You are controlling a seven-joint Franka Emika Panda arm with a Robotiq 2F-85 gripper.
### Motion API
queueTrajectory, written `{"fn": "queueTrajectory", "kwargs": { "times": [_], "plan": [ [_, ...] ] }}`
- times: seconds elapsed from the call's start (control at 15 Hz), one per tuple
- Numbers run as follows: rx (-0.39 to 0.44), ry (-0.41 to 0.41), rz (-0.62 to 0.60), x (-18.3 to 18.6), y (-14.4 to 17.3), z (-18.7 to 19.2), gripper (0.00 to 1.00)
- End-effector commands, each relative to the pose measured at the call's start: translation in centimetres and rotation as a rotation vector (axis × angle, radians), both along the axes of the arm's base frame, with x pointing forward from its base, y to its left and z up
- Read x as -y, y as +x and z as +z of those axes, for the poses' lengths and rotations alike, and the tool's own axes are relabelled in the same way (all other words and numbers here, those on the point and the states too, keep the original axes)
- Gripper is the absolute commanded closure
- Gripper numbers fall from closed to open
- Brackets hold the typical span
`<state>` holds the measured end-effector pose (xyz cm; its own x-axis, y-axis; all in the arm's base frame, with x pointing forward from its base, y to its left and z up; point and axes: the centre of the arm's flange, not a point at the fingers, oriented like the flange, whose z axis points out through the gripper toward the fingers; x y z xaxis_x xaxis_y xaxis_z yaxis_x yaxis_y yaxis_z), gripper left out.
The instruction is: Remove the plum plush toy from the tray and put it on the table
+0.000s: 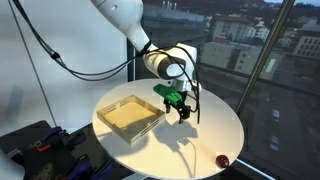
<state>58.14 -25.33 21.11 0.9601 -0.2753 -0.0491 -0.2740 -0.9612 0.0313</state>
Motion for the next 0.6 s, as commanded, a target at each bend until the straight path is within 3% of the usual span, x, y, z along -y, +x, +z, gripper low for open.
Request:
{"fn": "queueTrajectory", "kwargs": {
  "times": [0.0, 0.53],
  "plan": [
    [-0.012, 0.024, 0.040, -1.5, -1.4, 2.3, 0.00],
    [-0.005, 0.029, 0.095, -3.7, -2.6, 5.3, 0.00]
  ]
}}
